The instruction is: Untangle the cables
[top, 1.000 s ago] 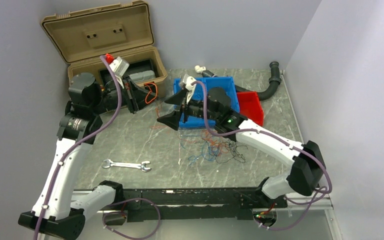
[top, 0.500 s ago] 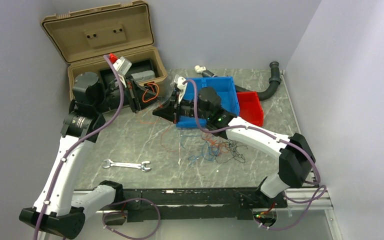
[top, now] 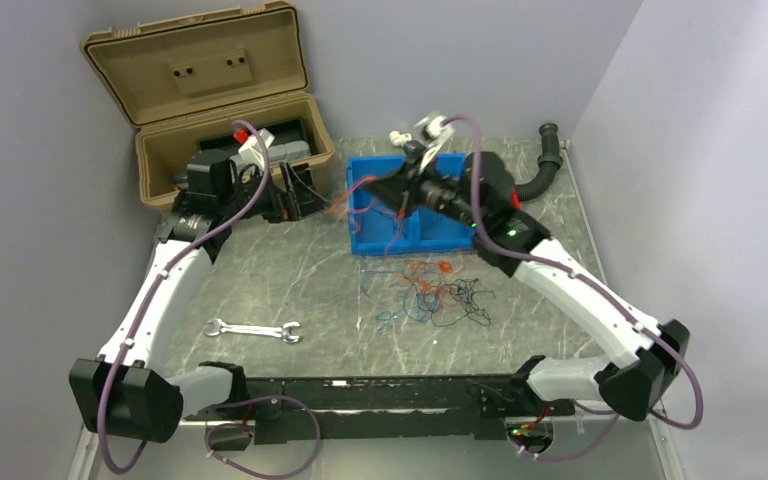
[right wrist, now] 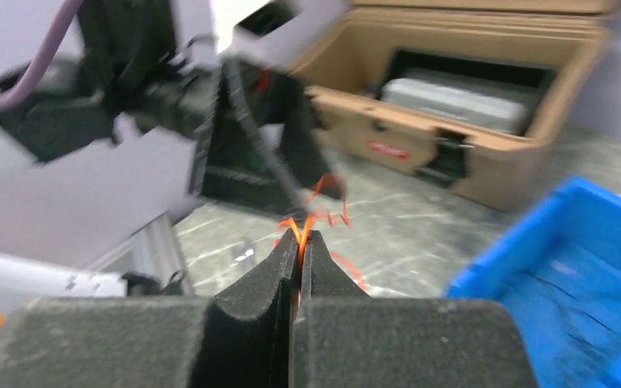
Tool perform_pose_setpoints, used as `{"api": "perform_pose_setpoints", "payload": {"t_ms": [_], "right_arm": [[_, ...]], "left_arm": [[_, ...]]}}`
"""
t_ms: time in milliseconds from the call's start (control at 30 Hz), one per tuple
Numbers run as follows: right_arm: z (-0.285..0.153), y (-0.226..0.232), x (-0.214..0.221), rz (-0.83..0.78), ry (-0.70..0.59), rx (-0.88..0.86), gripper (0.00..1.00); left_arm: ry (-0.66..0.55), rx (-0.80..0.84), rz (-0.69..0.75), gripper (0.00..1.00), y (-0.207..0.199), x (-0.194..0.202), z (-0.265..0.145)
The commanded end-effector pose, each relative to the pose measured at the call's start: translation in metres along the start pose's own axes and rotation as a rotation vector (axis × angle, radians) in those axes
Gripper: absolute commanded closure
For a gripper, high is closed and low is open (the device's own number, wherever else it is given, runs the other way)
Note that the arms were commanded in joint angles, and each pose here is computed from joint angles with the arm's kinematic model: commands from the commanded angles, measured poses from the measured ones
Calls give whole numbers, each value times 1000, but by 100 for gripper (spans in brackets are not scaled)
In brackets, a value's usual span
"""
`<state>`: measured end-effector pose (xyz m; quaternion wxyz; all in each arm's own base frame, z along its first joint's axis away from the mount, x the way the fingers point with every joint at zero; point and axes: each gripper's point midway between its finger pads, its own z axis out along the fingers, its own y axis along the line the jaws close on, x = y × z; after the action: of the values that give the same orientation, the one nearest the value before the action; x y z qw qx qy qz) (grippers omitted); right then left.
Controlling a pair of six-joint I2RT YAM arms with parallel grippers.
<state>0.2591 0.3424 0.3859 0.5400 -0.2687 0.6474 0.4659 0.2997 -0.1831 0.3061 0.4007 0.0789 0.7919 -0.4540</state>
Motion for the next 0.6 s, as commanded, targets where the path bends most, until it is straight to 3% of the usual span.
{"api": "perform_pose_setpoints", "payload": {"t_ms": [0, 333, 567], "right_arm": [[-53, -70, -32, 70, -15, 358, 100], [-154, -198, -54, 96, -65, 859, 100], [-192, -267, -54, 153, -159, 987, 100]], "left_arm": [[-48, 24, 62, 1, -14, -9, -10], [8, 5, 99, 1, -5, 14, -15], [4, -6, 131, 1, -7, 18, -22]]}}
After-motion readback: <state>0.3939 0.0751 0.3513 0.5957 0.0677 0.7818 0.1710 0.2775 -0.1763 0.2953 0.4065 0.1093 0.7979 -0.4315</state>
